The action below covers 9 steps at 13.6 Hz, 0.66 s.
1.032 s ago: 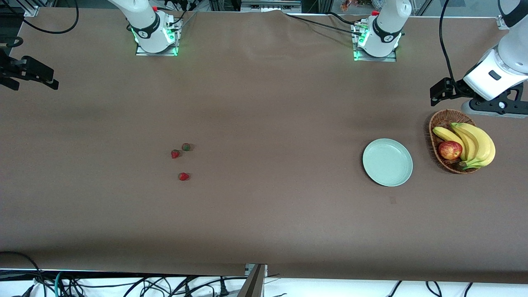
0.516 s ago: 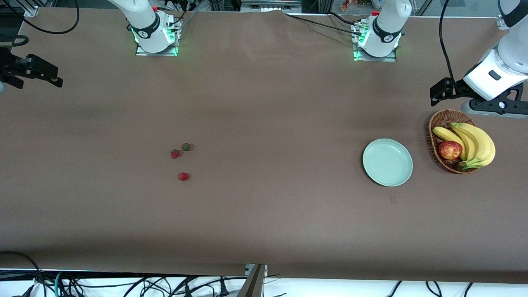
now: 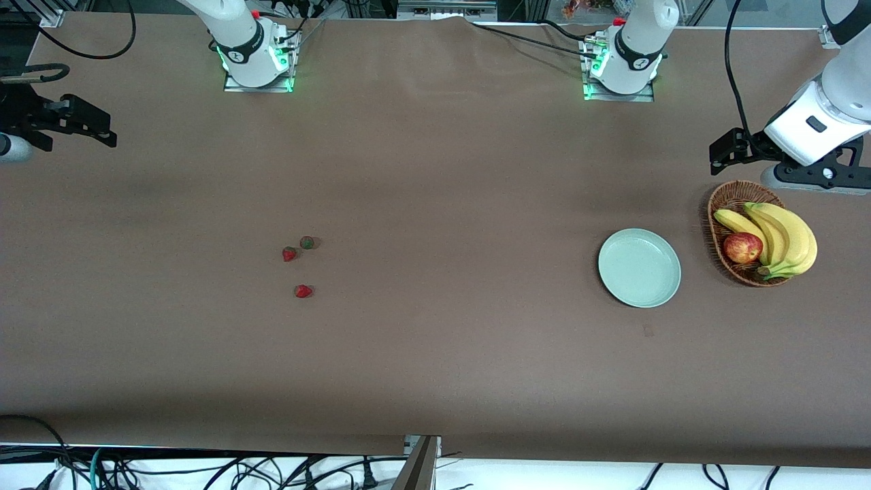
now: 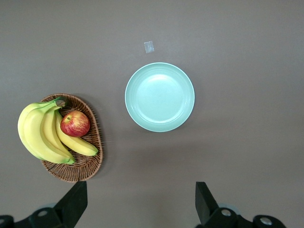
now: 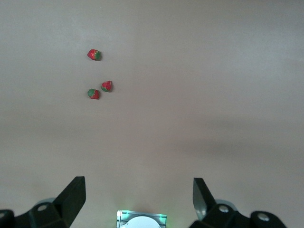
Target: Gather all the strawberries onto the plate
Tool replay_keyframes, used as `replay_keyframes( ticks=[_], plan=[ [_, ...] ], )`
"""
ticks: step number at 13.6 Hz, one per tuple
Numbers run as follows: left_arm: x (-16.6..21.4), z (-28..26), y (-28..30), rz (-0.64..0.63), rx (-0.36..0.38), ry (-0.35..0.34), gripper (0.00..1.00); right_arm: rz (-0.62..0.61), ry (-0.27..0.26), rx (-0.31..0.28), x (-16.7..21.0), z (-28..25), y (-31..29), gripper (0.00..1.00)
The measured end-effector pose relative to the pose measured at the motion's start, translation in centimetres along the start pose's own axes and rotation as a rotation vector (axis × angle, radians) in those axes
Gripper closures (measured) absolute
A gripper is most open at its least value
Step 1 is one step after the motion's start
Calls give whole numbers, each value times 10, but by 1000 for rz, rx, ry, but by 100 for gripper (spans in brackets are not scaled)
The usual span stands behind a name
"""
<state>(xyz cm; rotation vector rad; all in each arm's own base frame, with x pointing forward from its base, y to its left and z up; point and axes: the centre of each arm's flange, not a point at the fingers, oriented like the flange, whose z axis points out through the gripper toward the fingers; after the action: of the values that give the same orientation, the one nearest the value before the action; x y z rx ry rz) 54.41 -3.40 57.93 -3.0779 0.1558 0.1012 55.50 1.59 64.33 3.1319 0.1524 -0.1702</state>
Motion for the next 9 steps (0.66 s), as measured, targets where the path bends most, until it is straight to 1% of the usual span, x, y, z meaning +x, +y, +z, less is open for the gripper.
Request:
replay_keyframes(
  ticks=[9],
  plan=[
    [0, 0, 0, 0, 0, 0, 0, -17, -46, -3, 15, 29, -5, 0]
  ],
)
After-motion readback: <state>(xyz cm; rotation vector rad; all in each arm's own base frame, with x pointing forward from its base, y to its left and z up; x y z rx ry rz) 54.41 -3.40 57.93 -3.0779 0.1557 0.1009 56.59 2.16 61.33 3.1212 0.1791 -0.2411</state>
